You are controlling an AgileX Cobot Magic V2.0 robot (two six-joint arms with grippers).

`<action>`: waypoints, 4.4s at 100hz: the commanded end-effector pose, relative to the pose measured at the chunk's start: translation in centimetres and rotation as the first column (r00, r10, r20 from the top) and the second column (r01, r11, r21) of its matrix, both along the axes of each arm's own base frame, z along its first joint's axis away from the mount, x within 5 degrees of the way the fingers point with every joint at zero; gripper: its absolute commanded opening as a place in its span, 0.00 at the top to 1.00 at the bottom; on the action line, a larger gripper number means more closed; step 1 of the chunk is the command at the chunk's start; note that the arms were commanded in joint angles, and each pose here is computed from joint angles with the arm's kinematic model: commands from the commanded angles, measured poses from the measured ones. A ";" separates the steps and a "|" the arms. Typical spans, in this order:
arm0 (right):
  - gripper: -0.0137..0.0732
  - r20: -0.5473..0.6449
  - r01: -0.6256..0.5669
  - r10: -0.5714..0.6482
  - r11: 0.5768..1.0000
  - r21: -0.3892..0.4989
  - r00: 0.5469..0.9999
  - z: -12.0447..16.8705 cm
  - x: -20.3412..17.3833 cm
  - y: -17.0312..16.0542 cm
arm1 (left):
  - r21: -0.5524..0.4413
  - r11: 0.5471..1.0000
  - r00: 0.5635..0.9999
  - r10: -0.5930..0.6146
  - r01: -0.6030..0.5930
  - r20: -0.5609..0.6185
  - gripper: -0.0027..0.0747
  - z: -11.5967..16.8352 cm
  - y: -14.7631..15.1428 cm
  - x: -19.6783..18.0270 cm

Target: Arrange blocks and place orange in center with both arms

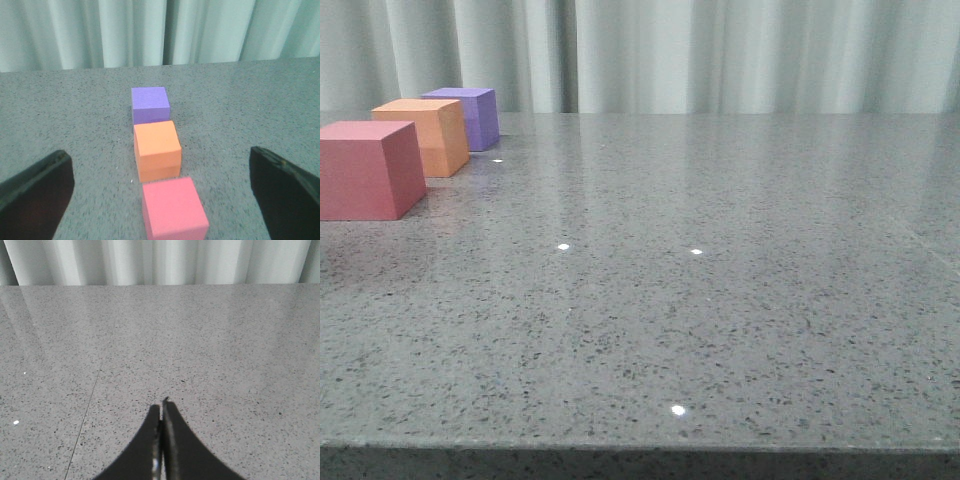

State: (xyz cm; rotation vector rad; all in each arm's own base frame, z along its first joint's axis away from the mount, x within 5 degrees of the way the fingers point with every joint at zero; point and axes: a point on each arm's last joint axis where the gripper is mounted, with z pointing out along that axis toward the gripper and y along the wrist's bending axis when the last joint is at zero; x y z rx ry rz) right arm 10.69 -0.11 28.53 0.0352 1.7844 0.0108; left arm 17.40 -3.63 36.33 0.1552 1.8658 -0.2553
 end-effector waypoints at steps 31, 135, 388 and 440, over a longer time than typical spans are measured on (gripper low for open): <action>0.92 0.111 0.001 0.000 1.000 -0.009 0.994 1.7 0.1 0.0 | -0.052 0.998 0.978 0.036 -0.026 0.207 0.36 -1.0 1.3 -6.8; 0.92 0.111 0.001 0.000 1.000 -0.009 0.994 1.7 0.1 0.0 | -0.061 0.998 0.973 0.028 -0.014 0.231 0.99 -1.0 1.2 -7.1; 0.92 0.109 0.002 0.000 1.000 -0.010 0.994 1.7 0.1 0.0 | -0.057 0.980 0.882 0.197 -0.191 0.427 0.99 -15.7 3.3 -12.0; 0.92 0.337 -0.003 0.002 1.000 0.003 0.941 -2.7 -5.6 0.0 | -0.057 0.980 0.882 0.197 -0.191 0.427 0.99 -15.7 3.3 -12.0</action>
